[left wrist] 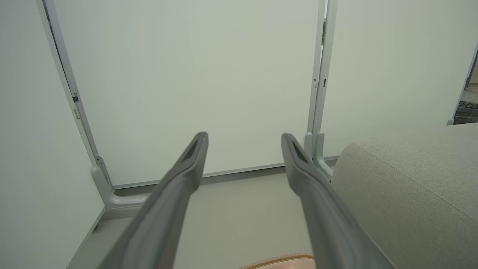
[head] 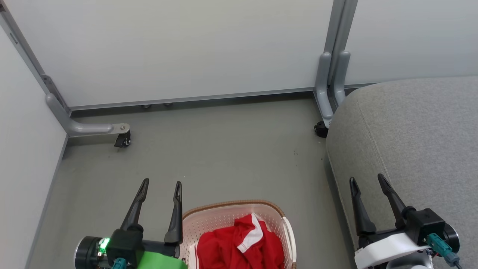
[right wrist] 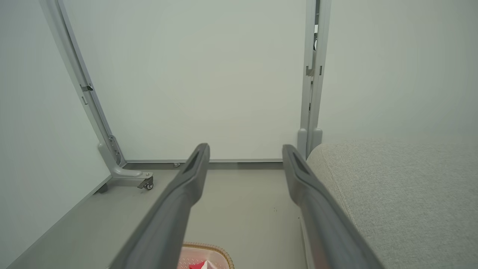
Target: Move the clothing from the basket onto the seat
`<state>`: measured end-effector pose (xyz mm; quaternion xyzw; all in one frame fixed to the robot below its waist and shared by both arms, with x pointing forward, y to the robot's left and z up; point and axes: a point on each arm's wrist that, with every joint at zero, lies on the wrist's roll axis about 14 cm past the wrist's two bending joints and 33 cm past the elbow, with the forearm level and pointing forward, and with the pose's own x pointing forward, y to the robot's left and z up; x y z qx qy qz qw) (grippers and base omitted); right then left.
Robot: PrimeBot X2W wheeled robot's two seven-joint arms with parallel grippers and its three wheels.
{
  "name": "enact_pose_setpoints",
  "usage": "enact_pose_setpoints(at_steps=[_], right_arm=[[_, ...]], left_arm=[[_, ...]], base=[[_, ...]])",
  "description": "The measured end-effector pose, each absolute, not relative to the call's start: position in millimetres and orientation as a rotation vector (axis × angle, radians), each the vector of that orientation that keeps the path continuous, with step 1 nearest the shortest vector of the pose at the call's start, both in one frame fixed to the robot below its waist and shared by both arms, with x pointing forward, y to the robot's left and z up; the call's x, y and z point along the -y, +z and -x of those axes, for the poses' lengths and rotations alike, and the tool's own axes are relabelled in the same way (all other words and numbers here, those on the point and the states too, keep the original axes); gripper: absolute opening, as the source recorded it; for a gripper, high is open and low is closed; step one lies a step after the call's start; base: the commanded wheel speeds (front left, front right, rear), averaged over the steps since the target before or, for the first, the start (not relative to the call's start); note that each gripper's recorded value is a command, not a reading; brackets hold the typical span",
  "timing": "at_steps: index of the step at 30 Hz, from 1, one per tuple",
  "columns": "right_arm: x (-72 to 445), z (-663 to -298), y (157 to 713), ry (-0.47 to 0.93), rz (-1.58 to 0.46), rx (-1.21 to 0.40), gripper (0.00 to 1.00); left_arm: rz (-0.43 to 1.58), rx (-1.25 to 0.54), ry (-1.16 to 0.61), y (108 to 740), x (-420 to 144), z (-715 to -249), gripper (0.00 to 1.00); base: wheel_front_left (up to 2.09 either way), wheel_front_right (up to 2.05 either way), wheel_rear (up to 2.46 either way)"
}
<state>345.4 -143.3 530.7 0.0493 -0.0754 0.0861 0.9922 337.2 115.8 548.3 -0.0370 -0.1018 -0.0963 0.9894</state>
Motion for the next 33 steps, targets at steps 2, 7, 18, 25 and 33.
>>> enact_pose_setpoints(at_steps=[2,7,18,25,33], right_arm=[[141.8,-344.9,531.5,0.178,-0.086,0.155,1.0],[138.9,-343.3,532.8,0.19,-0.053,0.164,1.0],[136.4,-342.5,533.6,0.198,-0.044,0.169,1.0],[136.4,-342.6,533.5,0.198,-0.049,0.169,1.0],[136.5,-342.2,531.8,0.197,-0.068,0.163,1.0]], left_arm=[[0.059,0.21,-0.195,549.4,-115.0,-336.1,1.0],[0.028,0.221,-0.206,550.2,-111.6,-333.0,1.0],[0.021,0.225,-0.206,550.0,-111.7,-331.2,1.0],[0.021,0.224,-0.206,549.7,-111.7,-330.9,1.0],[0.017,0.212,-0.215,545.7,-110.4,-329.2,1.0]], base=[[0.0,0.0,0.0],[0.0,0.0,0.0],[0.0,0.0,0.0],[0.0,0.0,0.0],[0.0,0.0,0.0]])
